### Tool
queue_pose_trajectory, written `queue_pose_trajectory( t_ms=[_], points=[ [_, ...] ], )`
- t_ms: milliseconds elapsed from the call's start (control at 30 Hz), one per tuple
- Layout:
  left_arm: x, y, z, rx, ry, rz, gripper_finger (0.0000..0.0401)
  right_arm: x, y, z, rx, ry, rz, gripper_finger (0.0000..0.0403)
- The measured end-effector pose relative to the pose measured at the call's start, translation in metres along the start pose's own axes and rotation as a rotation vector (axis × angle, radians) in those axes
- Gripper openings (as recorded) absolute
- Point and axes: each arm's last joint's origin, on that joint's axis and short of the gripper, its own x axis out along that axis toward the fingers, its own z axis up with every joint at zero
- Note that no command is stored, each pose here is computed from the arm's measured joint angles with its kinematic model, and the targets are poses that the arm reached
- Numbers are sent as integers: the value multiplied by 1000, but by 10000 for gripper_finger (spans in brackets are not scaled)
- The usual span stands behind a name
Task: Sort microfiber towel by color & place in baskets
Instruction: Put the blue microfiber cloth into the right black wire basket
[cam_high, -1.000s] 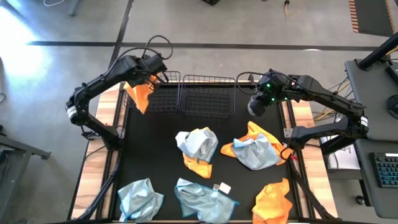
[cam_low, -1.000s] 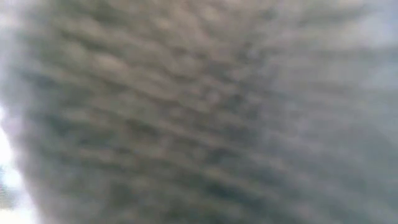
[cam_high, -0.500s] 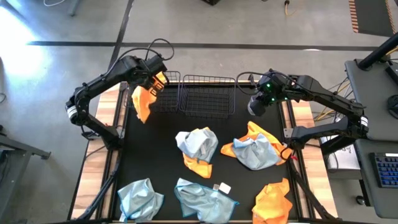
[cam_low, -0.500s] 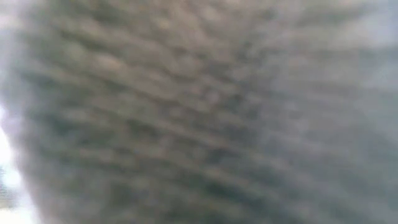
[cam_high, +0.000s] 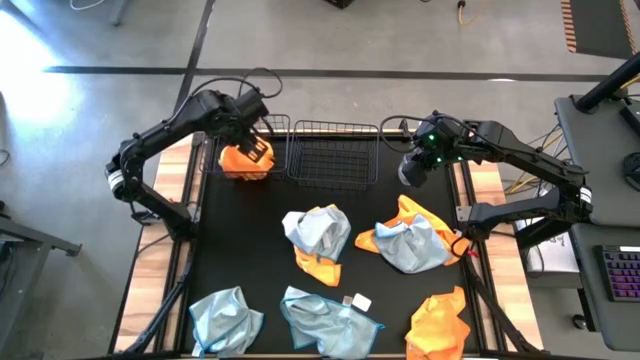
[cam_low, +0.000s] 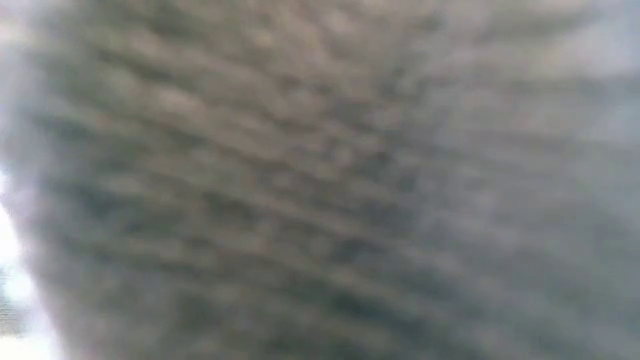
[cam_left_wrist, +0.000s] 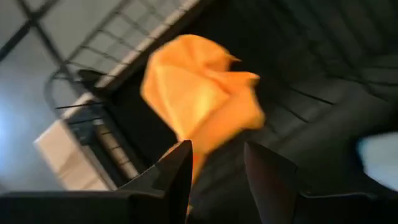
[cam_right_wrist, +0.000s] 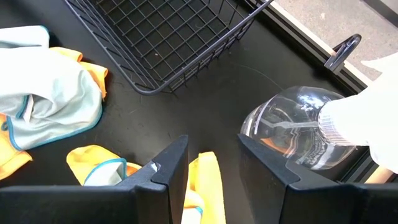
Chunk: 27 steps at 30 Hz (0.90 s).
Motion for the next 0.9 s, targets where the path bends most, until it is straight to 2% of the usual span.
queue_pose_trajectory(
  t_ms=[267, 733, 900],
  points=[
    [-13, -41, -14, 148, -29, -73, 130, 0, 0, 0, 1, -1, 1, 125],
    [-39, -104, -55, 243, -65, -185, 129, 0, 0, 0, 91, -3, 3, 125],
    [-50, -126, -65, 264, -142, -269, 129, 0, 0, 1, 98, -5, 4, 125]
  ],
)
